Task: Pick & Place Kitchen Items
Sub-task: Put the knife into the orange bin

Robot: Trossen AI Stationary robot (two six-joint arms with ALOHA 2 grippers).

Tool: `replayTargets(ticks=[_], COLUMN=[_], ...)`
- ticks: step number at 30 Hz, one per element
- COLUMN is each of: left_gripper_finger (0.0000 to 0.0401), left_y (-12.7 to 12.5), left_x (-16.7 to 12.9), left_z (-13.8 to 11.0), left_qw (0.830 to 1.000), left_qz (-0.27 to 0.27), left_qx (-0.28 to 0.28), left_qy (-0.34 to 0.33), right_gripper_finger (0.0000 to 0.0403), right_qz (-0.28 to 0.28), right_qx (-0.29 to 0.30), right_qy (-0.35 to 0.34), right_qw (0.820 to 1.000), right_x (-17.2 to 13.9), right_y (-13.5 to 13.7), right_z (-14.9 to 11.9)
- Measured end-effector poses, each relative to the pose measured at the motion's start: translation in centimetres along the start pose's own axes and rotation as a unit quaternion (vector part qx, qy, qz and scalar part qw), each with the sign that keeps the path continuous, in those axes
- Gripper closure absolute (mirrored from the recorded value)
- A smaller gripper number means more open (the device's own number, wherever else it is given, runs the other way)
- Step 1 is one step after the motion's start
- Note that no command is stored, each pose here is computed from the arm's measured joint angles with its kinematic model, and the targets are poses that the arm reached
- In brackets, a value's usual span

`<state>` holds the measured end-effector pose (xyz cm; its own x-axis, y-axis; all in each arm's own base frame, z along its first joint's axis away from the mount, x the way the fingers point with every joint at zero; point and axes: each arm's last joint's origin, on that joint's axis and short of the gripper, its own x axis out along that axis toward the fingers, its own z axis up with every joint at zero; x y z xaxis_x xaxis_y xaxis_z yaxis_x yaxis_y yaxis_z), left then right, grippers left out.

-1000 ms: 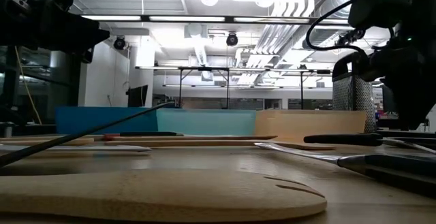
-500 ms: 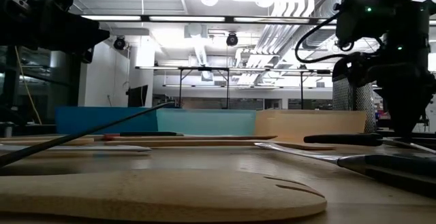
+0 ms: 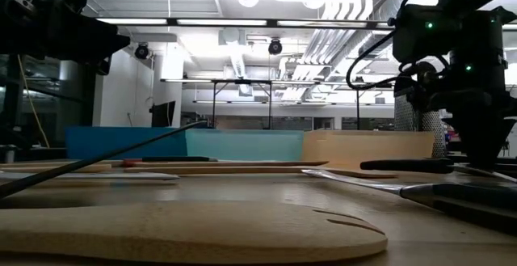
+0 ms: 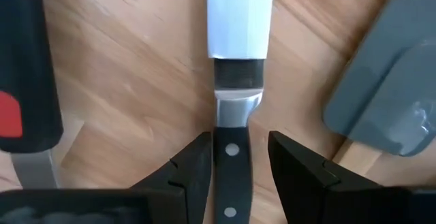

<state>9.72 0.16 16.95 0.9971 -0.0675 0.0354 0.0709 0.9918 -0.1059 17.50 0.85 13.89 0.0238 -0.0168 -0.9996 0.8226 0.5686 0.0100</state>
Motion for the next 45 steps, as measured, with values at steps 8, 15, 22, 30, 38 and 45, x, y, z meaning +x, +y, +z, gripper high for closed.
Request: replayTargets(ticks=[8, 15, 22, 30, 38, 45], left_gripper_finger=[0.0258, 0.0258, 0.0258, 0.0258, 0.0258, 0.0258], left_y=[0.00, 0.00, 0.00, 0.00, 0.00, 0.00], left_x=[0.00, 0.00, 0.00, 0.00, 0.00, 0.00], left_z=[0.00, 0.00, 0.00, 0.00, 0.00, 0.00], left_qw=[1.000, 1.000, 1.000, 1.000, 1.000, 1.000], left_qz=[0.000, 0.000, 0.000, 0.000, 0.000, 0.000], left_qx=[0.000, 0.000, 0.000, 0.000, 0.000, 0.000], left_qy=[0.000, 0.000, 0.000, 0.000, 0.000, 0.000], right_gripper_finger=[0.0265, 0.0265, 0.0272, 0.0333, 0.0332, 0.0338], right_qz=[-0.004, -0.010, -0.009, -0.007, -0.006, 0.007], right_qx=[0.001, 0.001, 0.011, 0.011, 0.016, 0.021], right_qy=[0.002, 0.000, 0.005, 0.008, 0.013, 0.010], right_qw=[1.000, 1.000, 1.000, 1.000, 1.000, 1.000], right_x=[0.50, 0.52, 0.57, 0.57, 0.60, 0.29], right_y=[0.30, 0.22, 0.01, 0.03, 0.01, -0.11], right_z=[0.23, 0.21, 0.45, 0.42, 0.38, 0.29])
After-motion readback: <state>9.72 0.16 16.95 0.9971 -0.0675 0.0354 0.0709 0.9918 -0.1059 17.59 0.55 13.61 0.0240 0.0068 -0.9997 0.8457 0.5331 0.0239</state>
